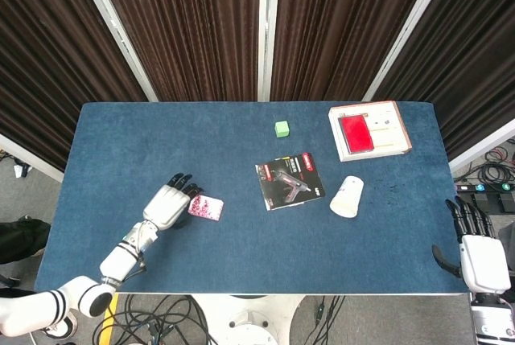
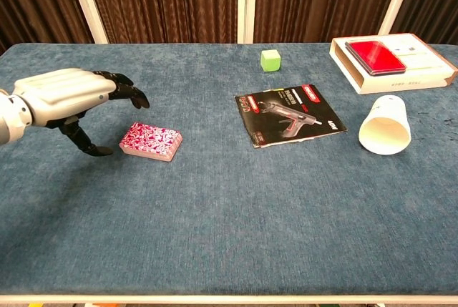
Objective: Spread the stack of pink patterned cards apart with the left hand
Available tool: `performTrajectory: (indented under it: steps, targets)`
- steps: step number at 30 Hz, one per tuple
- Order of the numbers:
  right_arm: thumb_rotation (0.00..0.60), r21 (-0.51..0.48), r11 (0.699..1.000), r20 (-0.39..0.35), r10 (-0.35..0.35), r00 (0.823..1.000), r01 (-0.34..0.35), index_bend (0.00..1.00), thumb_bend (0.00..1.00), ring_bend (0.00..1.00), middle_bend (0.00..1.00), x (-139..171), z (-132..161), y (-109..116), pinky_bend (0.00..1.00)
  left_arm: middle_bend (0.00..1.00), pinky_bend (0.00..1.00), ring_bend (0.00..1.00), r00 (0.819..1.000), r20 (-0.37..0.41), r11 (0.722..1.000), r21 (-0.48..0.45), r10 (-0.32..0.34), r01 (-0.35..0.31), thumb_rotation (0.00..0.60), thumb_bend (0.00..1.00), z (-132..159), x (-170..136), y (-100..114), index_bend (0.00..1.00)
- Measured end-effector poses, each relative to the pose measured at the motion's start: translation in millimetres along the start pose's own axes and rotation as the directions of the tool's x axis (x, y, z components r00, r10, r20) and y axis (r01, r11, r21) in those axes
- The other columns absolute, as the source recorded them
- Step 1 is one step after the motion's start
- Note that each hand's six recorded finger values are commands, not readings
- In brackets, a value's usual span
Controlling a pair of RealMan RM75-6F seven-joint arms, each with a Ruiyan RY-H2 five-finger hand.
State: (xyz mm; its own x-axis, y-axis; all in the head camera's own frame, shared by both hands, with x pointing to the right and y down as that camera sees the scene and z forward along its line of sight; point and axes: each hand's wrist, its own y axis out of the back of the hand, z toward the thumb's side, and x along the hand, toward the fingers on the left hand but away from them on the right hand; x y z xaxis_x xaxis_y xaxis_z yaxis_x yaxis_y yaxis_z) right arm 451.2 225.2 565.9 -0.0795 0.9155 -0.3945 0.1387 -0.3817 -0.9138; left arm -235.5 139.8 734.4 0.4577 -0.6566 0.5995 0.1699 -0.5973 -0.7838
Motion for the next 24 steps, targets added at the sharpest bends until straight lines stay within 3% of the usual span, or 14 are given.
performTrajectory:
  steps: [9,24]
  targets:
    - [0.600,-0.003,1.000,-0.005,0.000,1.000,0.000,0.00,0.23,0.00,0.00,-1,0,-1,0.00,0.20,0.10,0.06,0.997,-0.037,0.997,0.040,-0.063,0.064,0.600,0.18,6,11,-6,0.23]
    - [0.600,0.003,1.000,-0.017,-0.007,1.000,0.007,0.00,0.23,0.00,0.00,0,4,0,0.00,0.22,0.10,0.06,0.992,-0.071,0.994,0.017,-0.104,0.105,0.600,0.18,20,24,-6,0.23]
